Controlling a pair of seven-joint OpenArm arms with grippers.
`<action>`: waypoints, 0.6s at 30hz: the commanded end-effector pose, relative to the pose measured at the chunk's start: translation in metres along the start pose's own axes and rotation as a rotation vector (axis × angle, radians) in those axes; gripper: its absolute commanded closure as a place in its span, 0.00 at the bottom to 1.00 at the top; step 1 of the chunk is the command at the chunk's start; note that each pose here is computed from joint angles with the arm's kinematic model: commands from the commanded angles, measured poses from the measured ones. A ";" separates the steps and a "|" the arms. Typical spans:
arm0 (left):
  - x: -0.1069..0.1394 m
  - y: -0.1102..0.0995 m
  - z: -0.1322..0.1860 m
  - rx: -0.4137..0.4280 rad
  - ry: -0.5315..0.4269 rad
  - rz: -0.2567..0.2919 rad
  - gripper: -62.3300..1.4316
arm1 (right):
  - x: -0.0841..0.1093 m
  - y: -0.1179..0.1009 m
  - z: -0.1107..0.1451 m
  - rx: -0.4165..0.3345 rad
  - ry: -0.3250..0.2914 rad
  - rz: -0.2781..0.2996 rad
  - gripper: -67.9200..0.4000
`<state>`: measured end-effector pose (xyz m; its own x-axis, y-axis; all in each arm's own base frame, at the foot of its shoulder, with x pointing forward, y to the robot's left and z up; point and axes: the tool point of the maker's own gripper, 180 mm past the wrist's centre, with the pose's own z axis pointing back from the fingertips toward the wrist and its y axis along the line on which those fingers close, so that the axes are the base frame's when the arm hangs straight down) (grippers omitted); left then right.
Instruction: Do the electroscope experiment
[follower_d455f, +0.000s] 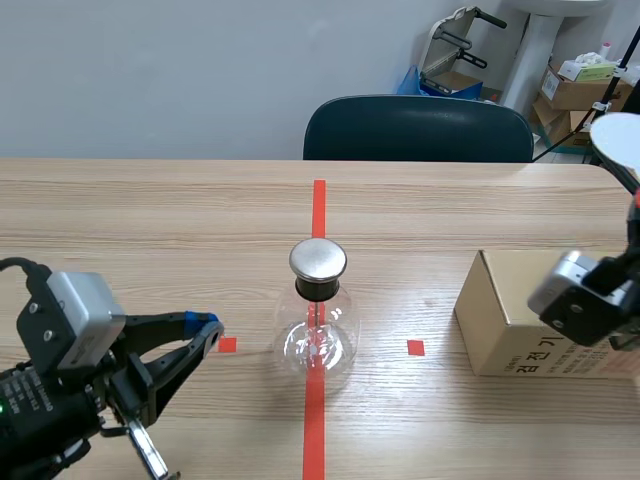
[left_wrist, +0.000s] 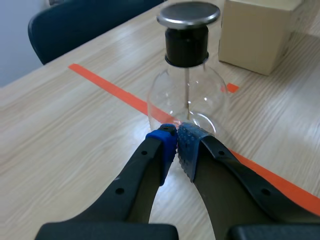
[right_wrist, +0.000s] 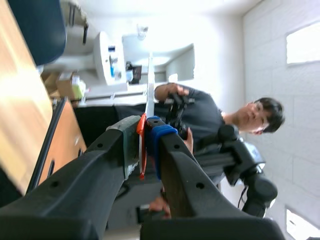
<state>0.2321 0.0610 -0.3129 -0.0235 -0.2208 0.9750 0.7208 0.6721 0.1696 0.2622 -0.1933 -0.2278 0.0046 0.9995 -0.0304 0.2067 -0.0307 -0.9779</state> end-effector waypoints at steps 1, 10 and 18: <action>0.006 0.009 -0.002 0.011 -0.026 -0.007 0.89 | 0.002 -0.007 -0.007 -0.028 -0.010 0.022 0.97; -0.007 0.028 -0.012 0.067 -0.007 0.016 0.89 | 0.058 0.003 -0.009 -0.011 -0.044 0.011 0.97; -0.022 0.016 -0.024 0.018 0.020 0.035 0.89 | 0.088 0.007 -0.008 -0.008 -0.039 -0.016 0.97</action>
<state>0.2581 0.0677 -0.3441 0.0401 -0.2410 0.9697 0.7042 0.6953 0.1437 0.2685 -0.1008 -0.2409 -0.0509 0.9986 -0.0172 0.1883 -0.0073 -0.9821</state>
